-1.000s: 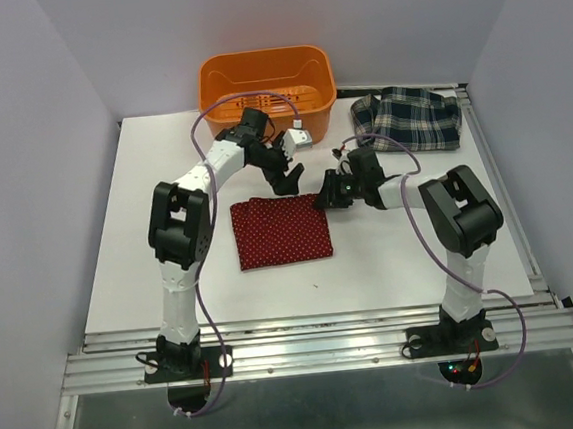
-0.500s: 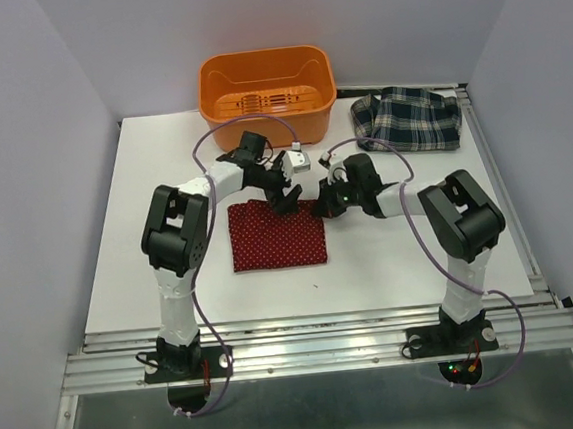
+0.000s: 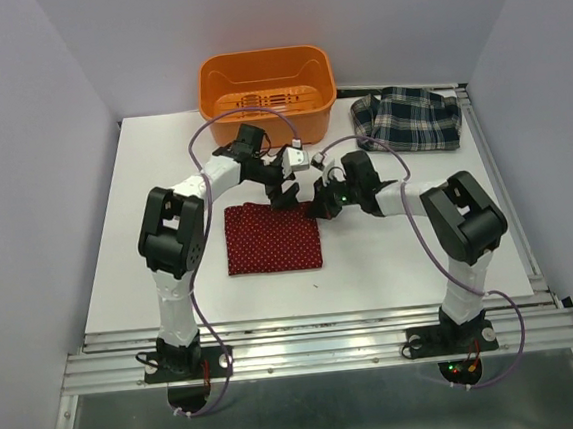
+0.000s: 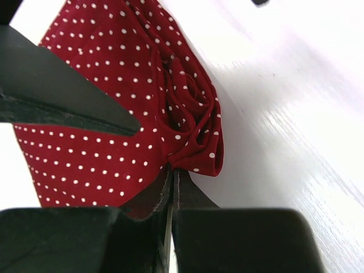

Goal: Fold and stack the skirts
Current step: Neatly place the folded skirt to the corner

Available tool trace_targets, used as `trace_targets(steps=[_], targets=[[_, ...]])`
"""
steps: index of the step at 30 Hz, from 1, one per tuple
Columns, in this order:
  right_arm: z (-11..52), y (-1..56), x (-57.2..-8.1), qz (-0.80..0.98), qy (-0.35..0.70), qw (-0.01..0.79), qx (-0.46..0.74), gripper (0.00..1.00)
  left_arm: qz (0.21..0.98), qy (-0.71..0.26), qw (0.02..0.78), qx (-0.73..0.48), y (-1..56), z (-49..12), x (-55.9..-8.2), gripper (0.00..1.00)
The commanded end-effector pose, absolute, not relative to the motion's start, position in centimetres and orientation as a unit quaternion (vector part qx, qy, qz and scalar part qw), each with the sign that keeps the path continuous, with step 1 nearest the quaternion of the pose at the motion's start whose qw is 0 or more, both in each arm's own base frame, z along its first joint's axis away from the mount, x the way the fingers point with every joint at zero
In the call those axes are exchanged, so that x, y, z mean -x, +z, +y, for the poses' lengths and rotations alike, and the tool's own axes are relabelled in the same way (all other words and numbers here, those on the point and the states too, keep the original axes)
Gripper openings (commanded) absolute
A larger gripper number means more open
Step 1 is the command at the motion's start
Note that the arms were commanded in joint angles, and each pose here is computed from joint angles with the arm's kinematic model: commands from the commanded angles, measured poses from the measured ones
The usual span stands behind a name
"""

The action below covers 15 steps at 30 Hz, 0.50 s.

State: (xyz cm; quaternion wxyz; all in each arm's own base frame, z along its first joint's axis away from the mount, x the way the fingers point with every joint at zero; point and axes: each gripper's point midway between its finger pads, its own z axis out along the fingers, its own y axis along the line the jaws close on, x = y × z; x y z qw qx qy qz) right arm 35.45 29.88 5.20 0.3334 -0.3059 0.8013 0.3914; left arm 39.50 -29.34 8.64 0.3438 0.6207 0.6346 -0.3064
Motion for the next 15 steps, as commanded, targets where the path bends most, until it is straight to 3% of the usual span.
trace_targets(steps=[1,11,15], targets=[[31.5,10.3,-35.9,0.750,0.410,0.378,0.357,0.01,0.609,-0.339,0.330,-0.636,10.0,-29.3,-38.6,0.98],[31.6,11.2,-35.6,0.745,0.416,0.370,0.368,0.01,0.600,-0.354,0.286,-0.658,8.7,-29.0,-38.1,0.90],[31.7,11.4,-35.8,0.743,0.416,0.372,0.369,0.01,0.598,-0.359,0.276,-0.661,8.6,-29.0,-38.0,0.77]])
